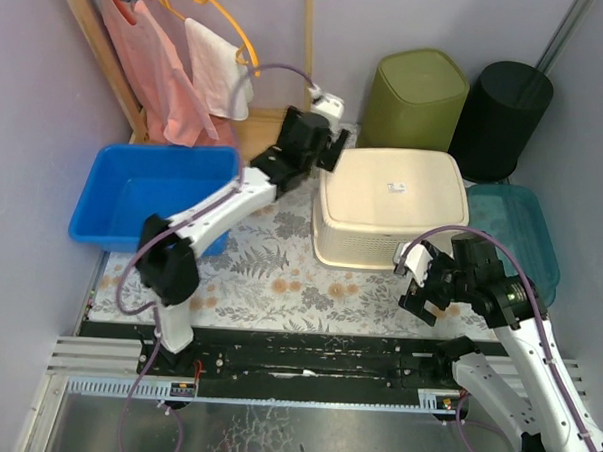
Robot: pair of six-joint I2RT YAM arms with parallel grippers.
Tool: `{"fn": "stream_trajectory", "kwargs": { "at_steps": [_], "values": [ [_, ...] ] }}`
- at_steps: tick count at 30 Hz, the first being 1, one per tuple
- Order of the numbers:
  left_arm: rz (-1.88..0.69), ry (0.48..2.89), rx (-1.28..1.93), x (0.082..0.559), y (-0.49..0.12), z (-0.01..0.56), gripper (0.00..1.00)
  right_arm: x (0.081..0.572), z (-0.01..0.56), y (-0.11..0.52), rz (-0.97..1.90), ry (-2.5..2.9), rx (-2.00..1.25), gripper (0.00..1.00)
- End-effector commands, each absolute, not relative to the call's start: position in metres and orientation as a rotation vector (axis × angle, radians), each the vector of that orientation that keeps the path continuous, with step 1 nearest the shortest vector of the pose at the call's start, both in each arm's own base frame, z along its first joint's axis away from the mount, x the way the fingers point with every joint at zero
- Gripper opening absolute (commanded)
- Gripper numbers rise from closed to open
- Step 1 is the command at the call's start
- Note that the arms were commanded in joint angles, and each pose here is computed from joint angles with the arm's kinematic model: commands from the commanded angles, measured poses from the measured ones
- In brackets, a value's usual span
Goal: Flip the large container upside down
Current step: Adjust the container at the center of the board.
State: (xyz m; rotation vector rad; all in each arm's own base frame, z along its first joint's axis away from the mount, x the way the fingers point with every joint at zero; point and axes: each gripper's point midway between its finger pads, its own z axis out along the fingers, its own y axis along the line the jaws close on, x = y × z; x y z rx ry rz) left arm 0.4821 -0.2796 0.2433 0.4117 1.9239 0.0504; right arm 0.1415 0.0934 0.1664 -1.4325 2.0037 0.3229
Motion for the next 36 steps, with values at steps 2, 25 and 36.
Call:
{"fn": "stream_trajectory", "kwargs": {
  "at_steps": [2,25,36],
  "values": [
    [-0.270,1.773,-0.034,0.513,-0.187,0.348,1.00,0.151,0.173,0.096,0.310,1.971,-1.400,0.99],
    [-0.208,2.030,-0.426,0.647,-0.101,0.097,1.00,0.158,0.178,0.086,0.272,2.024,-1.331,0.99],
    [-0.401,2.071,-0.413,0.654,-0.135,0.086,1.00,0.163,0.184,0.089,0.286,2.021,-1.332,0.99]
  ]
}}
